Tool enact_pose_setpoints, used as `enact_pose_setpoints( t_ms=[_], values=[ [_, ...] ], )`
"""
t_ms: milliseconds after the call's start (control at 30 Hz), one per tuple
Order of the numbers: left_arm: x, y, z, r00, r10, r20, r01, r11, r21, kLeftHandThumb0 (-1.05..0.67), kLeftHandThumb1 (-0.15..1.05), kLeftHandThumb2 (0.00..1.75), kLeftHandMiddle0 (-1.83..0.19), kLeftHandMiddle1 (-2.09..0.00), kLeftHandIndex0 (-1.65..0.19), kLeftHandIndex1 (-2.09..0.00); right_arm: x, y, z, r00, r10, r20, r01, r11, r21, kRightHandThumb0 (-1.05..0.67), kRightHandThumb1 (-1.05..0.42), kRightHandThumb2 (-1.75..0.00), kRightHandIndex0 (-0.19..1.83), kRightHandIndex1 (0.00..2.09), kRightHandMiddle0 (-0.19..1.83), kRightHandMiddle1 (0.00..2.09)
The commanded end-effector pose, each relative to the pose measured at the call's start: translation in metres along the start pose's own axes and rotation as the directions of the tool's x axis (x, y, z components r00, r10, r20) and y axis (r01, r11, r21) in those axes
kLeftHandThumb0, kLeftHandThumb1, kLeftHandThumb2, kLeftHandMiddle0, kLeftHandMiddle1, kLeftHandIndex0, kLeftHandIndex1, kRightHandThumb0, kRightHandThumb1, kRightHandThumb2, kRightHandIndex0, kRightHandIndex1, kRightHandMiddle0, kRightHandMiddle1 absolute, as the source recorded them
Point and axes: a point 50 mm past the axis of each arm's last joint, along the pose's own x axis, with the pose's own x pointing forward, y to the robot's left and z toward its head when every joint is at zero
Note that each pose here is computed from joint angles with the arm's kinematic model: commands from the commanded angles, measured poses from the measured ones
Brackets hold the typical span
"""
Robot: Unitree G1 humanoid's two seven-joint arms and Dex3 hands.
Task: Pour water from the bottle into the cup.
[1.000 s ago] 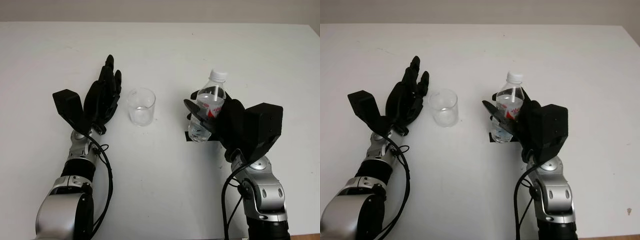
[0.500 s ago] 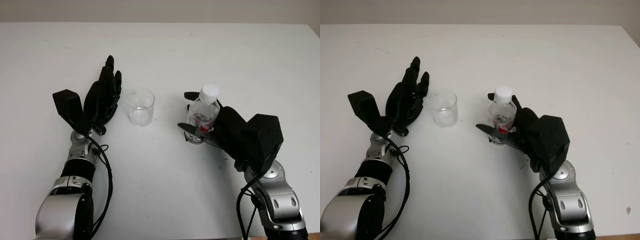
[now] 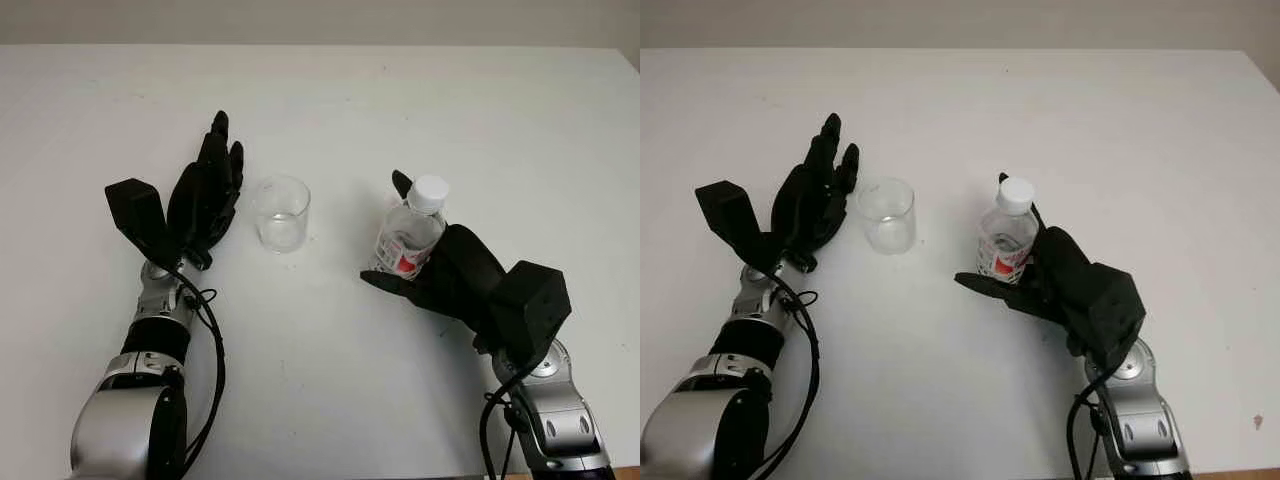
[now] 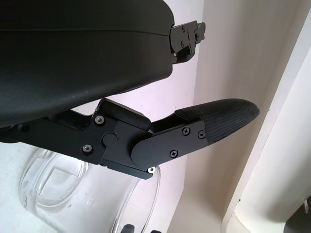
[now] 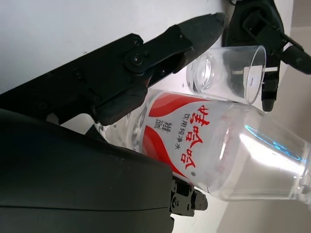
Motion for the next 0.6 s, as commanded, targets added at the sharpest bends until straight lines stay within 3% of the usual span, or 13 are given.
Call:
enact_pose_setpoints(
  t_ms=[0,300,567],
  values=[
    [-0.003,0.002,-0.002,1.000,0.007,-0.006,-0.007,1.000,-0.003,-0.84,1.05,0.75,0.19,0.00,0.19,0.00,-0.004,-0.003,-0.002,1.000,-0.027,0.013,0.027,0.999,-0.032,-1.03,-0.88,-0.06,-0.19,0.00,-0.19,0.00],
    [-0.003,0.002,-0.002,1.000,0.012,-0.009,-0.012,1.000,0.007,-0.84,1.05,0.76,0.19,0.00,0.19,0.00,-0.009,-0.014,-0.009,0.974,-0.221,0.047,0.223,0.974,-0.038,-1.05,-0.91,-0.07,-0.19,0.00,-0.19,0.00],
    [-0.002,0.002,-0.002,1.000,0.004,-0.003,-0.004,1.000,0.023,-0.83,1.05,0.77,0.19,0.00,0.19,0.00,-0.009,-0.007,-0.020,0.972,-0.224,0.073,0.223,0.975,0.017,-1.05,-0.92,-0.06,-0.19,0.00,-0.19,0.00]
  ],
)
